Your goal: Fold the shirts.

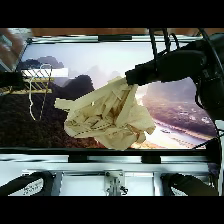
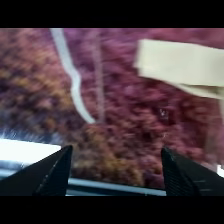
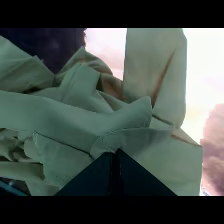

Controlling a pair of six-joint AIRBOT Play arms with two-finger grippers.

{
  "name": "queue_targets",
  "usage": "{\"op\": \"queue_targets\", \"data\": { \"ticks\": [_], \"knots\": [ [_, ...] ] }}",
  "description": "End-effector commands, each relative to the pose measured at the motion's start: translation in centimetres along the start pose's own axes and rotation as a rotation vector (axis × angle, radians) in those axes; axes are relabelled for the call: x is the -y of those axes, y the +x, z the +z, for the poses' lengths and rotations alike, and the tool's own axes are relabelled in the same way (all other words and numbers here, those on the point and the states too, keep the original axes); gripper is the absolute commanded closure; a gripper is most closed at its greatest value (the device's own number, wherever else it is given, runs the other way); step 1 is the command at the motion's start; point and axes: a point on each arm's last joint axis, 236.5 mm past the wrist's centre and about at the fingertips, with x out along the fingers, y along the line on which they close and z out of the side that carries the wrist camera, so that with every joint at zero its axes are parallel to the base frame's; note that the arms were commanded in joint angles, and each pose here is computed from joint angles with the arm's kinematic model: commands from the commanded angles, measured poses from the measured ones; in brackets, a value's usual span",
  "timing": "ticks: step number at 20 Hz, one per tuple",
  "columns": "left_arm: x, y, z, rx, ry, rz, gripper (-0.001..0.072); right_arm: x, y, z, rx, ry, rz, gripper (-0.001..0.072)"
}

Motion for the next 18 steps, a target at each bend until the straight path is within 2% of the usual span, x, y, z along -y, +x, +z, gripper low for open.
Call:
{"op": "queue_targets", "data": {
  "ticks": [1, 4, 9, 18],
  "knots": [
    [-7.3, 3.6, -3.7, -0.094, -0.251, 0.03, 0.0025, 0.1, 0.0, -1.2, -0.05, 0.01, -0.004, 0.065],
    [-8.6, 8.1, -6.7, -0.153, -0.33, -0.019, 0.0027, 0.1, 0.0, -1.2, -0.05, 0.022, -0.005, 0.065],
    [-3.9, 15.5, -7.3, -0.194, -0.31, -0.215, 0.003, 0.1, 0.1, -1.2, -0.053, 0.036, -0.006, 0.065],
    [-3.5, 24.3, -7.5, -0.269, -0.235, -0.261, 0.0029, 0.8, 1.2, -1.3, -0.071, 0.032, -0.035, 0.0649]
  ]
}}
